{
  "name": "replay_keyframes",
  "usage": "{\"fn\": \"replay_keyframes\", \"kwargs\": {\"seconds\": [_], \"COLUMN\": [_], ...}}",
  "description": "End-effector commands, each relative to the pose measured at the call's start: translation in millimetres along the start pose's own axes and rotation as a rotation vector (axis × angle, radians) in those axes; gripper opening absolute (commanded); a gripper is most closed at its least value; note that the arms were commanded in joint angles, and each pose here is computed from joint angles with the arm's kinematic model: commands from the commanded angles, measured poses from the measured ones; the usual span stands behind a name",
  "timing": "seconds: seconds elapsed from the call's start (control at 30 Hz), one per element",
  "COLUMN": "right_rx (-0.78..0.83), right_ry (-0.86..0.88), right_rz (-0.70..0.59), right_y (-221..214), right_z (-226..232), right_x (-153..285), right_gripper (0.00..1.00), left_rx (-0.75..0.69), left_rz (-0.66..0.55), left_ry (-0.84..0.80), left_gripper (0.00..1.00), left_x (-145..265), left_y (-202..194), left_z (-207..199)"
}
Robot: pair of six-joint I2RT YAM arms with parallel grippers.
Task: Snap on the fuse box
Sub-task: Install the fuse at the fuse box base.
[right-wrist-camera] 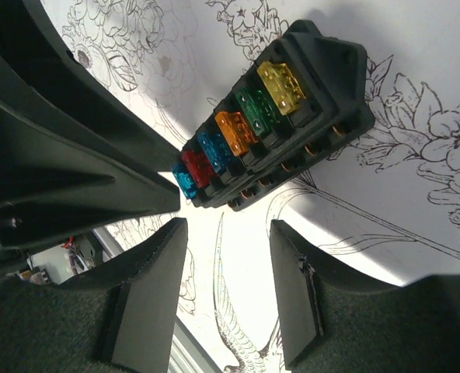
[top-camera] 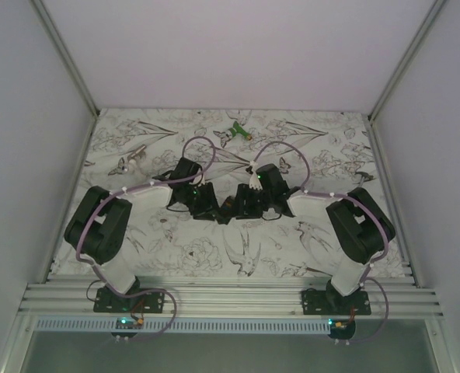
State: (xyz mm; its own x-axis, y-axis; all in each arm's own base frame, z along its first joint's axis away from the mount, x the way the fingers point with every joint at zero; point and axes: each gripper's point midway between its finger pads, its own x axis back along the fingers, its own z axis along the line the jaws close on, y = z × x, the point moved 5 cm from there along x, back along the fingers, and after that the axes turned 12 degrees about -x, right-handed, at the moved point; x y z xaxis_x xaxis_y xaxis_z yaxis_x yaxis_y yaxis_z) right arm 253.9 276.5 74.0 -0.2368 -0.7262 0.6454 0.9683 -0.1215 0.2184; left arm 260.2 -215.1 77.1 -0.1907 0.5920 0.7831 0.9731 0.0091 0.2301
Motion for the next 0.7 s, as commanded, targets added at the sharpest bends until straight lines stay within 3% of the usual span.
{"fn": "replay_keyframes", "kwargs": {"seconds": [0.0, 0.67], "right_rx": [0.014, -0.003], "right_ry": [0.059, 0.088], "right_rz": [-0.011, 0.021], "right_y": [3.8, 3.4], "right_z": [9.6, 14.1], "right_x": [-1.6, -25.1], "right_gripper": [0.52, 0.47], "left_rx": [-0.012, 0.002], "left_rz": [-0.054, 0.014], "left_ry": [0.014, 0.005], "left_gripper": [0.43, 0.25], "left_x": [13.0, -2.6], "left_y": [12.1, 5.9], "left_z": [-0.5, 3.4]}}
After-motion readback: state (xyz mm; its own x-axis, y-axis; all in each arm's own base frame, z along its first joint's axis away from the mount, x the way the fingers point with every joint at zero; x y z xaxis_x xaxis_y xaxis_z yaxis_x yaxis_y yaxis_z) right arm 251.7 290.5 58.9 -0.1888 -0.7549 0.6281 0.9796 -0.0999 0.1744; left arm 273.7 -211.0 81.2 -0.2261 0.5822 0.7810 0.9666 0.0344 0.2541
